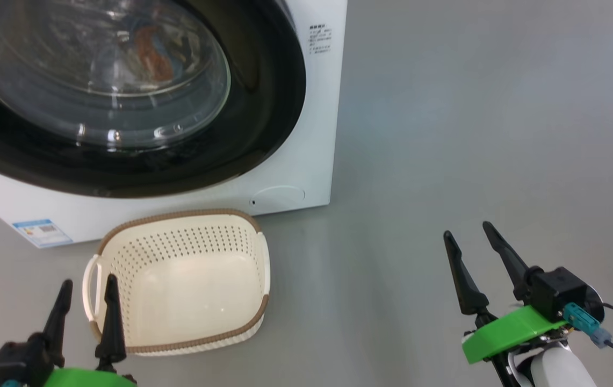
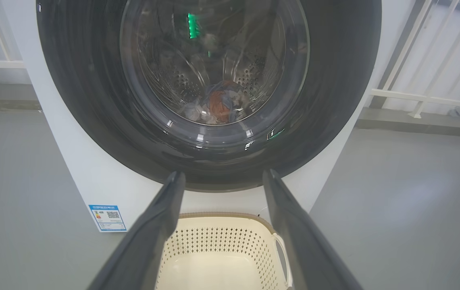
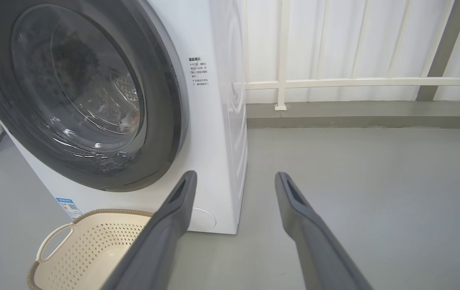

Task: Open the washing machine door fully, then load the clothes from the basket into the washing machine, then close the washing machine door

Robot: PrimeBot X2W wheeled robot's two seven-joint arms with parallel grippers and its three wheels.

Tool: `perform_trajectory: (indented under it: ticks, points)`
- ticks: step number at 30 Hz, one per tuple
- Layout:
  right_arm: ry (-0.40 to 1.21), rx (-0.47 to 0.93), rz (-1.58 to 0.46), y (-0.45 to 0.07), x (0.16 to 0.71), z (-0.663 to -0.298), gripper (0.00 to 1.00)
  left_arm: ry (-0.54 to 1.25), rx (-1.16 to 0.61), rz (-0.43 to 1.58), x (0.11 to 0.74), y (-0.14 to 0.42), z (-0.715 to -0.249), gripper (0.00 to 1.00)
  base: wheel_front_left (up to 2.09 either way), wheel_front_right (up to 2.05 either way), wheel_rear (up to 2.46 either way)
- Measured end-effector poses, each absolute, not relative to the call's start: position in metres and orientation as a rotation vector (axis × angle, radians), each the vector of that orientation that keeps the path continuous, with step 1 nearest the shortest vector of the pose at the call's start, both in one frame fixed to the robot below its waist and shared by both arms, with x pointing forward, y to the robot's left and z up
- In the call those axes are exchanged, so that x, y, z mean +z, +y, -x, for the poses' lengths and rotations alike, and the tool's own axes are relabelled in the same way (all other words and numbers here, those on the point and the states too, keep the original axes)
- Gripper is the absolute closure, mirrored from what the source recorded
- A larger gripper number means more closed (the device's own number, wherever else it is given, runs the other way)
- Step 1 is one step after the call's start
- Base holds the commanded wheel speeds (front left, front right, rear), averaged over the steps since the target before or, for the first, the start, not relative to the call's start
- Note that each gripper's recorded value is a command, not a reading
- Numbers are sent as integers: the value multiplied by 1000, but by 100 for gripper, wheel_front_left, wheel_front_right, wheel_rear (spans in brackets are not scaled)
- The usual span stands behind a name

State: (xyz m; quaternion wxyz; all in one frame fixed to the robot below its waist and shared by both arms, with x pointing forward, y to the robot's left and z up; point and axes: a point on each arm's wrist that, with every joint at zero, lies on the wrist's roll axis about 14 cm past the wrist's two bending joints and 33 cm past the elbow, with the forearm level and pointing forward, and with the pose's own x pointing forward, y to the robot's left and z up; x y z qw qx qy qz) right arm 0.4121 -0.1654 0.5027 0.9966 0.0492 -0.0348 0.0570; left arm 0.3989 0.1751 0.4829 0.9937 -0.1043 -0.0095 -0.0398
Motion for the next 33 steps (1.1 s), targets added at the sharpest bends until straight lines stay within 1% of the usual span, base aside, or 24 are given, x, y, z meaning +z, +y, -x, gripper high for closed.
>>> perform_trajectory:
  ticks: [5,10,15,33]
  points:
    - [-85,85,-101,-175,508,-398,0,-19,-67,189,484,178,-387,0,0,0,0]
    - [-113,67,-98,-181,518,-393,0,-27,-56,180,487,180,-381,0,0,0,0]
    - [-98,62,-96,-183,513,-384,0,-45,-43,178,492,183,-379,0,0,0,0]
    - [-133,69,-99,-180,524,-378,0,-80,3,162,503,198,-361,0,0,0,0]
